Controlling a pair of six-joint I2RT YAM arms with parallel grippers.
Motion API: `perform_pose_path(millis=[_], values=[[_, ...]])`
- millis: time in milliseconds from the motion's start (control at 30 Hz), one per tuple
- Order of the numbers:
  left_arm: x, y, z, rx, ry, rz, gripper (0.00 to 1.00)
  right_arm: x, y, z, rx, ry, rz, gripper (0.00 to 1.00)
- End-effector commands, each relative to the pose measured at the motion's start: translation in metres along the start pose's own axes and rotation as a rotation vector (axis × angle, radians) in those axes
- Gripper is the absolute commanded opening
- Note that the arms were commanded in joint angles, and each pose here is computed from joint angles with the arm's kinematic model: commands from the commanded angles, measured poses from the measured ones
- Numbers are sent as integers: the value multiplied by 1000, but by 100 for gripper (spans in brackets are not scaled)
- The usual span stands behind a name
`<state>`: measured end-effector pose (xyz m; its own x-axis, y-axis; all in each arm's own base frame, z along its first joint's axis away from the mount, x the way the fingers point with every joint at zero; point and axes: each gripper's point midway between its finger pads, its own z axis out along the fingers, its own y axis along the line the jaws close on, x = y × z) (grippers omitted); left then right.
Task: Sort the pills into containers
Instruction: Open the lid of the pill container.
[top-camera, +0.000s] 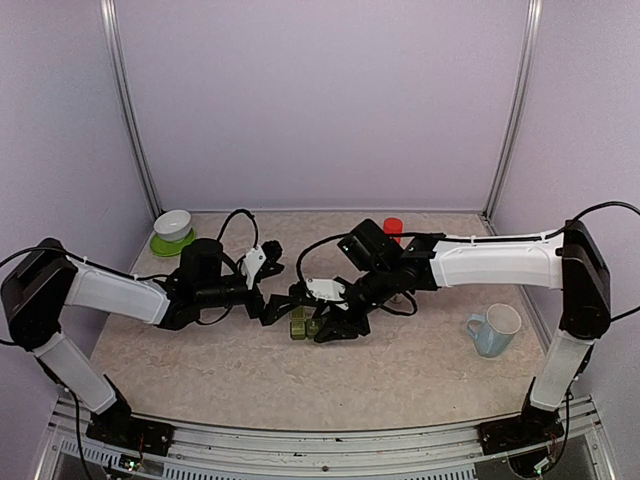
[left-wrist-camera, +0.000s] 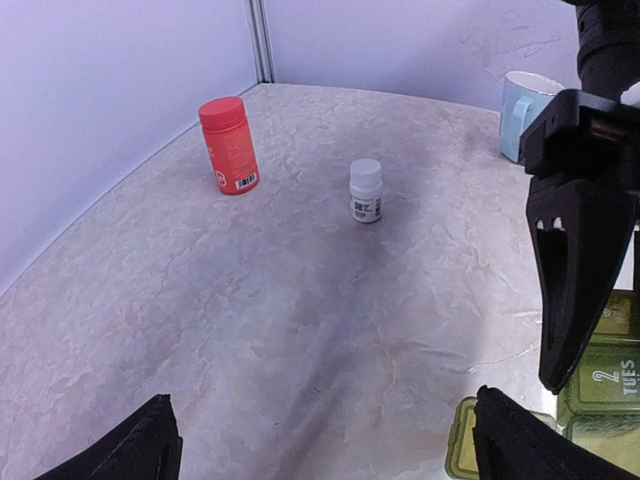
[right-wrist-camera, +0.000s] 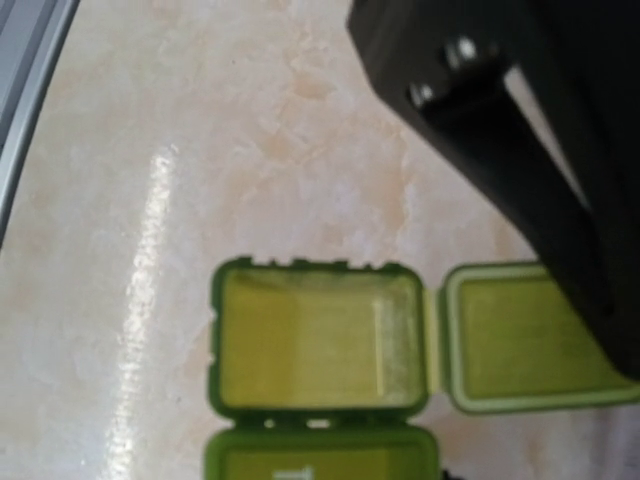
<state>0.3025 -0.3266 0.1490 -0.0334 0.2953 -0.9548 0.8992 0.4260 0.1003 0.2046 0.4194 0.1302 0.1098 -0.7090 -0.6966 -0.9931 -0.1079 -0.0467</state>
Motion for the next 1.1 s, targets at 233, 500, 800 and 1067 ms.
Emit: perform_pose_path(millis=[233,500,800,1067], values=[[10,12,9,-22,56,-22,99,-24,-1,-16,47,-66,-59,33],[9,7,9,7,54,-17,99,-26,-5,-21,94,-79,-71,33],[6,5,6,26,42,-9,99,-20,-12,-17,122,-55,-58,33],[3,32,-6,-91,16,-62,99,-19,-4,-12,69,-55,-54,33]])
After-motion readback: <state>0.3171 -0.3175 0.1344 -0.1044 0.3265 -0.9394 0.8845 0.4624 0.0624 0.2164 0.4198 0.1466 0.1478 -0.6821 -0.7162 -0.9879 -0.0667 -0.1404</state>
